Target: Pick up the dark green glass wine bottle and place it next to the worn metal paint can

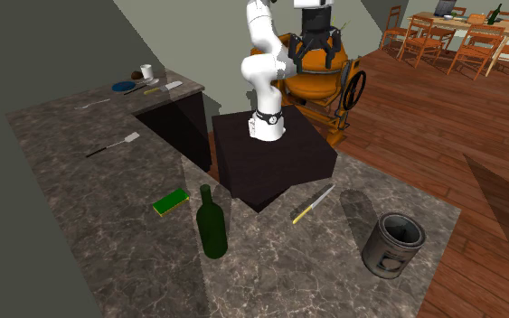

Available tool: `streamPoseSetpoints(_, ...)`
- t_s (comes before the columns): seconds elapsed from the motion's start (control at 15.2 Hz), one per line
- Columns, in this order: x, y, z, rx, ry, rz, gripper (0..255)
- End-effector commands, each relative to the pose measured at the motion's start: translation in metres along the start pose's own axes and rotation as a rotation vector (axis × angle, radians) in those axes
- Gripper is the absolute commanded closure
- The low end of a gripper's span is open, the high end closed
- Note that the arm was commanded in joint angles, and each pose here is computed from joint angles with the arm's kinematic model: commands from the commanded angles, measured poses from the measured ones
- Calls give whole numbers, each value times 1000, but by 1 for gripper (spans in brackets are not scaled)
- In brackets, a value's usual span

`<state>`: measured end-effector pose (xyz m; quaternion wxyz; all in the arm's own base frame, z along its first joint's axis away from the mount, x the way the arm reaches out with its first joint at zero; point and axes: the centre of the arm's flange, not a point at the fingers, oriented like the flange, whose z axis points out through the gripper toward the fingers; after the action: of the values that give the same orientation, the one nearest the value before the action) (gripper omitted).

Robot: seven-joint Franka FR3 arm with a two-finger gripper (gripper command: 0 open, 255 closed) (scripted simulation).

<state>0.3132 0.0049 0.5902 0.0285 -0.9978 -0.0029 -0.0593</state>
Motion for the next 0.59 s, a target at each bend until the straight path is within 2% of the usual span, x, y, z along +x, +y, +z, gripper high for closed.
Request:
streamPoseSetpoints(0.0,0,0,0,0,0,0,0)
streamPoseSetpoints(0.53,25,82,57,-24,-3,17,0)
